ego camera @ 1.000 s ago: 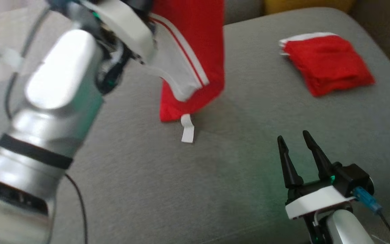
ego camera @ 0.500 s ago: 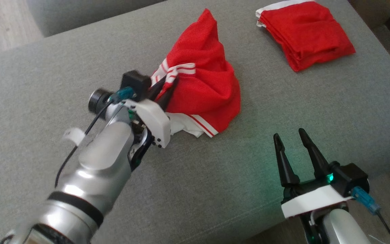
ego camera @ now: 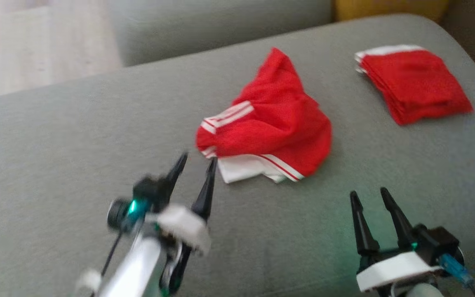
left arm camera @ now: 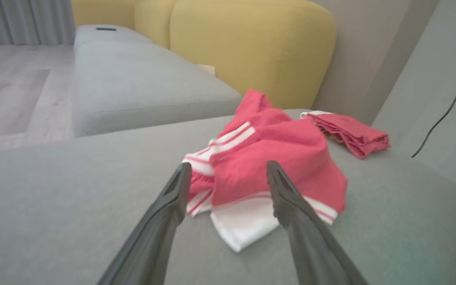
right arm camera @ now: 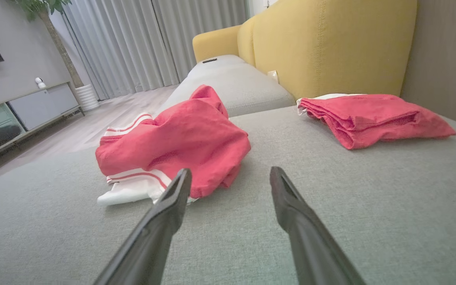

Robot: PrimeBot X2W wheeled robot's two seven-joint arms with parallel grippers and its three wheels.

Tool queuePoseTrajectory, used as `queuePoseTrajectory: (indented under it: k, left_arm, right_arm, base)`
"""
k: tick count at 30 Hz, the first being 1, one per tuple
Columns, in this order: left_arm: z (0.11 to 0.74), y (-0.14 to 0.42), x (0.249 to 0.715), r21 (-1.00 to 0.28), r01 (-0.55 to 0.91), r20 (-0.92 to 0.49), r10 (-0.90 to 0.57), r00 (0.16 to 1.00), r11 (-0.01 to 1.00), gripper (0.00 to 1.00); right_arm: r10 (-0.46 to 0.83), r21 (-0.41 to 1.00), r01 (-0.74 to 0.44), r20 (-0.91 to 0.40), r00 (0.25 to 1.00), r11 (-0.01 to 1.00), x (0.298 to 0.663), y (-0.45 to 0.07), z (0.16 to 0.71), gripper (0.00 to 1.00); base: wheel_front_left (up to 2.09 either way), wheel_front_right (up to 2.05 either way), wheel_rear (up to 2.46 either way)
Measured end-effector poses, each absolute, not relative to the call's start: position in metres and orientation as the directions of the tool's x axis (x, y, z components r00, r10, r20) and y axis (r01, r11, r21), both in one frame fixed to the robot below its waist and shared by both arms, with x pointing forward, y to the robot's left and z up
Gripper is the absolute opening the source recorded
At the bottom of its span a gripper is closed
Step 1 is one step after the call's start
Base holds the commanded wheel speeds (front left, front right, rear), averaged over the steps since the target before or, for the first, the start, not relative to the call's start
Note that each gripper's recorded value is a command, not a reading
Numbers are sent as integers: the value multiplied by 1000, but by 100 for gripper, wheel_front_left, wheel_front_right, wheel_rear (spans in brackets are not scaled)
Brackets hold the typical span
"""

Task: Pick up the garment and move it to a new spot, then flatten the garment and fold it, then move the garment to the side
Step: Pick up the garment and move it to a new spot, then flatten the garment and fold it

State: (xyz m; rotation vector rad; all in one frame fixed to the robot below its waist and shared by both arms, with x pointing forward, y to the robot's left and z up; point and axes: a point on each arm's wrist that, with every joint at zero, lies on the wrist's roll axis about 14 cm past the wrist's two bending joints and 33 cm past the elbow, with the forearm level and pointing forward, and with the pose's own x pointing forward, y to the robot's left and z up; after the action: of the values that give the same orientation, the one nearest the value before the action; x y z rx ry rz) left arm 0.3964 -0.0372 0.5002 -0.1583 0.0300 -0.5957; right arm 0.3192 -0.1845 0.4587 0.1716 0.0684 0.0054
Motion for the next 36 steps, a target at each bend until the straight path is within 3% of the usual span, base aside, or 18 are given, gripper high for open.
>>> queuePoseTrajectory:
  k: [6,16,23,36]
  left_arm:
    - [499,39,366,-134,355,32,-354,935,925,100]
    - [502,132,311,-133,79,67,-70,995,988,100]
    - [499,156,276,-117,11,69,-3,998,993,100]
    - [511,156,276,-104,25,110,-14,994,994,100]
  right_arm:
    - [93,176,-88,-24,995,981,327,-160,470,100]
    - [192,164,-188,-8,981,968,325,-131,474,100]
    - [222,149,-219,-7,975,964,315,-123,474,100]
    - [203,149,-201,1,979,968,311,-129,476,100]
  base:
    - [0,0,0]
    - [0,0,0]
    - [0,0,0]
    - [0,0,0]
